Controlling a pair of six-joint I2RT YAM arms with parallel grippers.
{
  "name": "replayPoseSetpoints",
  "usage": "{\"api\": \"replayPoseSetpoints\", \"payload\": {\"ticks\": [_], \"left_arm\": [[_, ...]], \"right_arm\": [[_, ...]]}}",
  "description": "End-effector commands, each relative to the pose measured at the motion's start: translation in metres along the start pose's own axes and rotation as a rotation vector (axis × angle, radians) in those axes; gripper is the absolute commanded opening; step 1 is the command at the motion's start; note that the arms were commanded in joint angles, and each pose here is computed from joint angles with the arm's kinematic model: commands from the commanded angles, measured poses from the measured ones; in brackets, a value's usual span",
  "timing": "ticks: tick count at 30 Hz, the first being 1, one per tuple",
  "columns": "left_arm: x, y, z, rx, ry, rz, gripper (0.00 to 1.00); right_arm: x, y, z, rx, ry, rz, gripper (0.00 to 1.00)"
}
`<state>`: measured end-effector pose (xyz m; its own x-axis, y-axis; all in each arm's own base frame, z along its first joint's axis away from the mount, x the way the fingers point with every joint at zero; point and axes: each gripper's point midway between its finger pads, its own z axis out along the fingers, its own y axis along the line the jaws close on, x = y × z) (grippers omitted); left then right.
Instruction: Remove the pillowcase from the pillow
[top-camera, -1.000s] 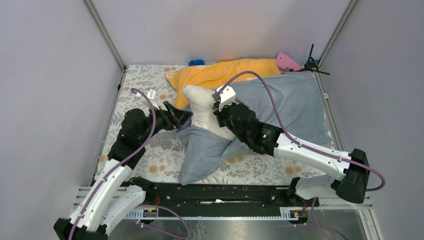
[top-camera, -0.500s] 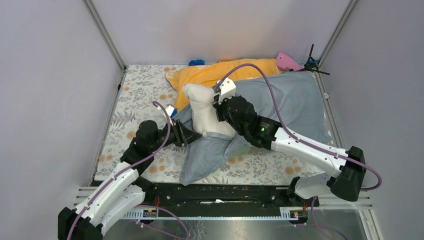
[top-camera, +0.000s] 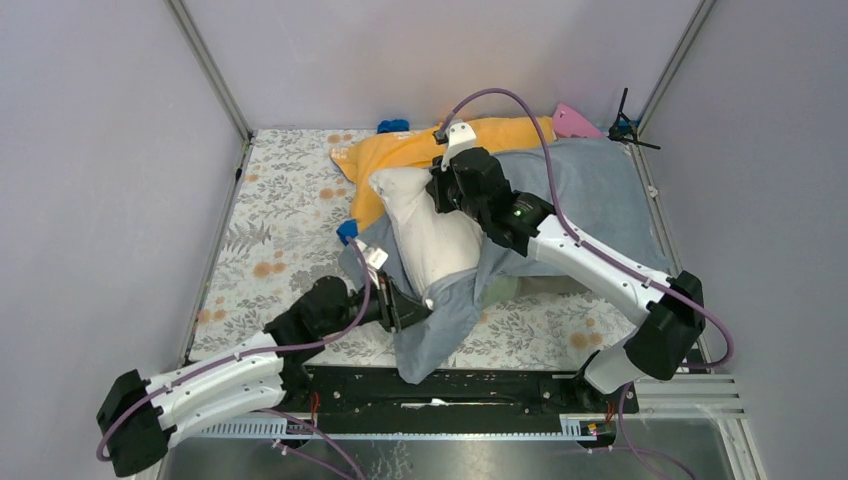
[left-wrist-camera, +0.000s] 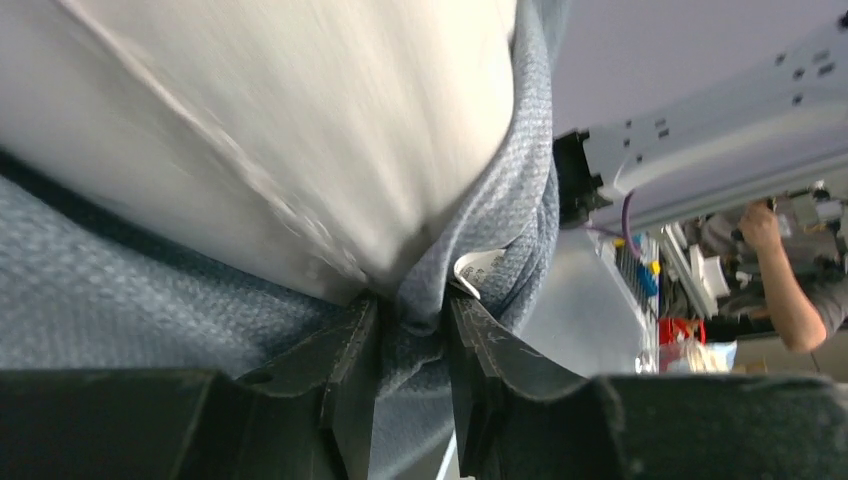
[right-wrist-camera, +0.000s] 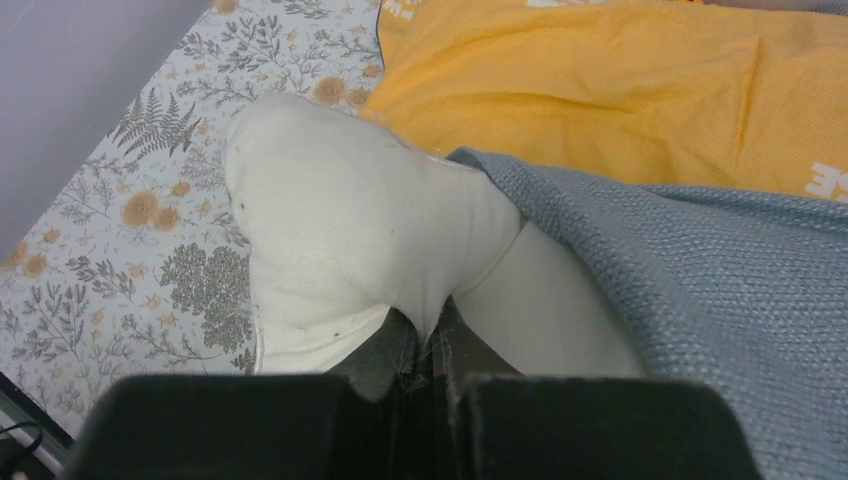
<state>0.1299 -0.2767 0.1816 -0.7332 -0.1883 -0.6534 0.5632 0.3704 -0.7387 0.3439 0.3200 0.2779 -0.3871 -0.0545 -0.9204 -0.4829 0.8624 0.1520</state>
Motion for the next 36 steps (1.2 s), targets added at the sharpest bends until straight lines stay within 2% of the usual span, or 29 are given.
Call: {"api": "replayPoseSetpoints", "payload": {"ticks": [1, 5, 8, 12, 14, 17, 19, 21, 22, 28, 33, 36], "left_arm": [[0.059, -0.014, 0.0, 0.057, 0.189, 0.017, 0.3], [0.073, -0.02, 0.004, 0.054, 0.226, 0.053, 0.31], [0.092, -0.045, 0.004, 0.153, 0.322, 0.128, 0.35], [0.092, -0.049, 0.006, 0.086, 0.334, 0.234, 0.43], [0.077, -0.044, 0.005, 0.024, 0.273, 0.248, 0.52], [0.04, -0.03, -0.004, -0.129, 0.129, 0.241, 0.76], [0.013, -0.023, -0.016, -0.21, 0.034, 0.244, 0.79], [-0.011, -0.033, -0.026, -0.198, -0.035, 0.228, 0.79], [-0.022, -0.039, -0.031, -0.19, -0.063, 0.223, 0.93], [-0.083, -0.043, -0.049, -0.313, -0.196, 0.216, 0.99], [-0.112, -0.021, -0.03, -0.406, -0.153, 0.186, 0.99], [-0.132, -0.003, -0.024, -0.454, -0.171, 0.145, 0.99]], "right_arm": [[-0.122, -0.023, -0.01, 0.073, -0.359, 0.121, 0.0], [-0.128, -0.023, -0.009, 0.076, -0.365, 0.124, 0.0], [-0.13, -0.023, -0.01, 0.076, -0.369, 0.125, 0.0], [-0.129, -0.023, -0.014, 0.07, -0.367, 0.126, 0.0], [-0.126, -0.023, -0.015, 0.065, -0.363, 0.127, 0.0], [-0.119, -0.022, -0.018, 0.046, -0.352, 0.125, 0.0], [-0.113, -0.02, -0.02, 0.03, -0.343, 0.121, 0.0], [-0.105, -0.019, -0.021, 0.015, -0.329, 0.117, 0.0], [-0.102, -0.018, -0.021, 0.008, -0.322, 0.115, 0.0], [-0.087, -0.004, -0.023, -0.08, -0.283, 0.103, 0.0], [-0.075, 0.004, -0.025, -0.131, -0.246, 0.111, 0.01], [-0.07, 0.006, -0.028, -0.146, -0.232, 0.114, 0.01]]}}
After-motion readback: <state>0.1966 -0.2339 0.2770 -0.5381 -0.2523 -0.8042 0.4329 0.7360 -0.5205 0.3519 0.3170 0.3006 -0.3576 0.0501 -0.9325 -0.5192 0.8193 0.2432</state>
